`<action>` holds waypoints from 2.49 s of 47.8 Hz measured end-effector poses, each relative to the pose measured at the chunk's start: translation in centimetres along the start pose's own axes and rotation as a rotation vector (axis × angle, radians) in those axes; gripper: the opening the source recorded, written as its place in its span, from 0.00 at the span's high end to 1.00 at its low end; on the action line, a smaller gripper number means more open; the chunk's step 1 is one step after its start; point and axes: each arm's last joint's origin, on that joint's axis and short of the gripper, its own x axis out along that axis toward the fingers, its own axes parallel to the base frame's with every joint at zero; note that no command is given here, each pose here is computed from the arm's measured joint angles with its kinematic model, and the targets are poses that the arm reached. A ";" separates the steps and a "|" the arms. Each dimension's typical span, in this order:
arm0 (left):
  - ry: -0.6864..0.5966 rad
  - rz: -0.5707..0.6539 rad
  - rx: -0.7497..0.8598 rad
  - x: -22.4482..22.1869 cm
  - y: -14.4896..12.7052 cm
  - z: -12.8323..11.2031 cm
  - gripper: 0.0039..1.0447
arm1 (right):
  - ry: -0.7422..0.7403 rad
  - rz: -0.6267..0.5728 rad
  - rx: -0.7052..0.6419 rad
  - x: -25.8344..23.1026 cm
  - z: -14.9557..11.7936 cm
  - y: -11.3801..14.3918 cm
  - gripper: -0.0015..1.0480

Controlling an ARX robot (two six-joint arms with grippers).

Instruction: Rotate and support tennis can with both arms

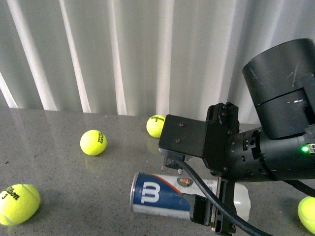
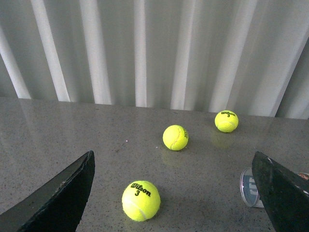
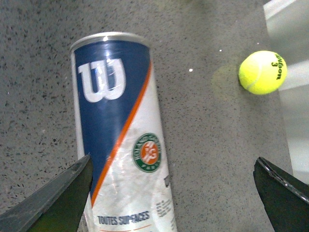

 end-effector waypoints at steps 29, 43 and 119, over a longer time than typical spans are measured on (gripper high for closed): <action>-0.001 -0.001 0.000 0.0 0.0 0.0 0.06 | -0.105 -0.561 1.309 -13.7 -3.0 -1.4 0.07; -0.002 0.000 0.000 0.0 0.0 0.0 0.06 | -0.390 -0.908 0.994 -15.4 -5.0 1.9 0.47; -0.002 0.000 0.000 0.0 0.0 0.0 0.06 | -0.394 -0.925 0.954 -21.4 -7.6 11.3 0.97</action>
